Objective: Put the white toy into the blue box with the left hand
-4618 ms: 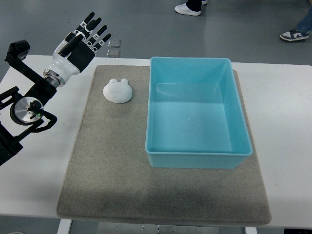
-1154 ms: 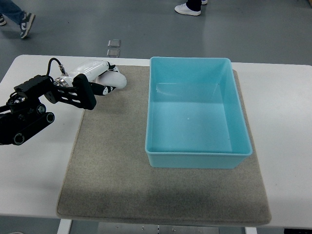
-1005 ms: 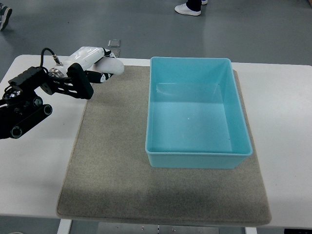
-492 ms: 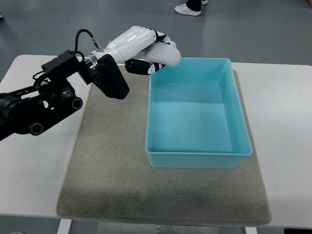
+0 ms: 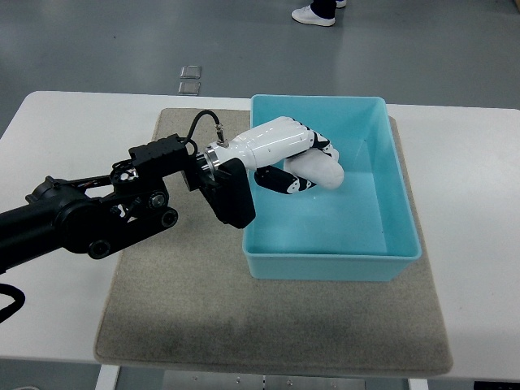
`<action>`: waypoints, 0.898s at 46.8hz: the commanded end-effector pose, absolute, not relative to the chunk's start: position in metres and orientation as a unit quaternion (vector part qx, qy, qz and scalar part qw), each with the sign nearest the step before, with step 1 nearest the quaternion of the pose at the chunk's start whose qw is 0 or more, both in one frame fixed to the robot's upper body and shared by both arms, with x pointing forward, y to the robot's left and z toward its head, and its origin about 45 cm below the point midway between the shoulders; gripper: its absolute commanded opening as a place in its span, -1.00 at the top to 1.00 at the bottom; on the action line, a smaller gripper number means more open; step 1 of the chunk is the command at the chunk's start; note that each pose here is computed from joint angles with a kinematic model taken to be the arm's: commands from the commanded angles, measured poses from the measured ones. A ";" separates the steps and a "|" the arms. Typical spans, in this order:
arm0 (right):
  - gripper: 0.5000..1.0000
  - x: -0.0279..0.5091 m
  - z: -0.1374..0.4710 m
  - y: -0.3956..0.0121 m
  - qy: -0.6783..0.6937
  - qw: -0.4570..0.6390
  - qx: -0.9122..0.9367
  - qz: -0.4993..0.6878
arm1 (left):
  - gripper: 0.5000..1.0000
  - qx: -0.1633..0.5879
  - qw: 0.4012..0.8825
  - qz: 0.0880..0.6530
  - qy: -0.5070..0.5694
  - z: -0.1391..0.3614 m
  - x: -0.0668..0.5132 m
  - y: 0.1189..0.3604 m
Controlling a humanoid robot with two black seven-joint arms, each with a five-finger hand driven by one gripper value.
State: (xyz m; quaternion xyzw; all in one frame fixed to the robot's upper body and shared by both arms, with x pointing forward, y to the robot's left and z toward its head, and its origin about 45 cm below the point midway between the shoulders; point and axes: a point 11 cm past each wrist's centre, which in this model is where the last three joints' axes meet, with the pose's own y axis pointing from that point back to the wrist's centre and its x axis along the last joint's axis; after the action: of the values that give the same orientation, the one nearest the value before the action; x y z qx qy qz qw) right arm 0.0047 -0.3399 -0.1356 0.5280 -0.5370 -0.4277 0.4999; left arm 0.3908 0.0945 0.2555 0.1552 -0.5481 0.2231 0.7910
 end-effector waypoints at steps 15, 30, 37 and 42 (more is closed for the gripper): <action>-0.74 0.005 -0.136 -0.340 -0.537 0.500 0.528 -0.427 | -0.97 0.146 0.798 0.226 -0.538 0.255 0.387 0.090; -0.74 0.005 -0.136 -0.340 -0.537 0.500 0.528 -0.428 | -0.97 0.121 0.818 0.271 -0.492 0.264 0.393 0.090; -0.74 0.005 -0.136 -0.340 -0.537 0.500 0.528 -0.428 | -0.97 0.069 0.849 0.376 -0.364 0.286 0.415 0.112; -0.74 0.005 -0.136 -0.340 -0.537 0.500 0.528 -0.428 | -0.97 0.029 0.853 0.458 -0.249 0.295 0.433 0.140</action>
State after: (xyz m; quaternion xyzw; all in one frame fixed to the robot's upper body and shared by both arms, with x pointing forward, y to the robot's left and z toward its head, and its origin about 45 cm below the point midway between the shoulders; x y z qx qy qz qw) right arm 0.0047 -0.3399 -0.1355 0.5278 -0.5371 -0.4274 0.5002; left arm 0.4227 0.1218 0.2911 0.0528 -0.3197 0.4101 0.8525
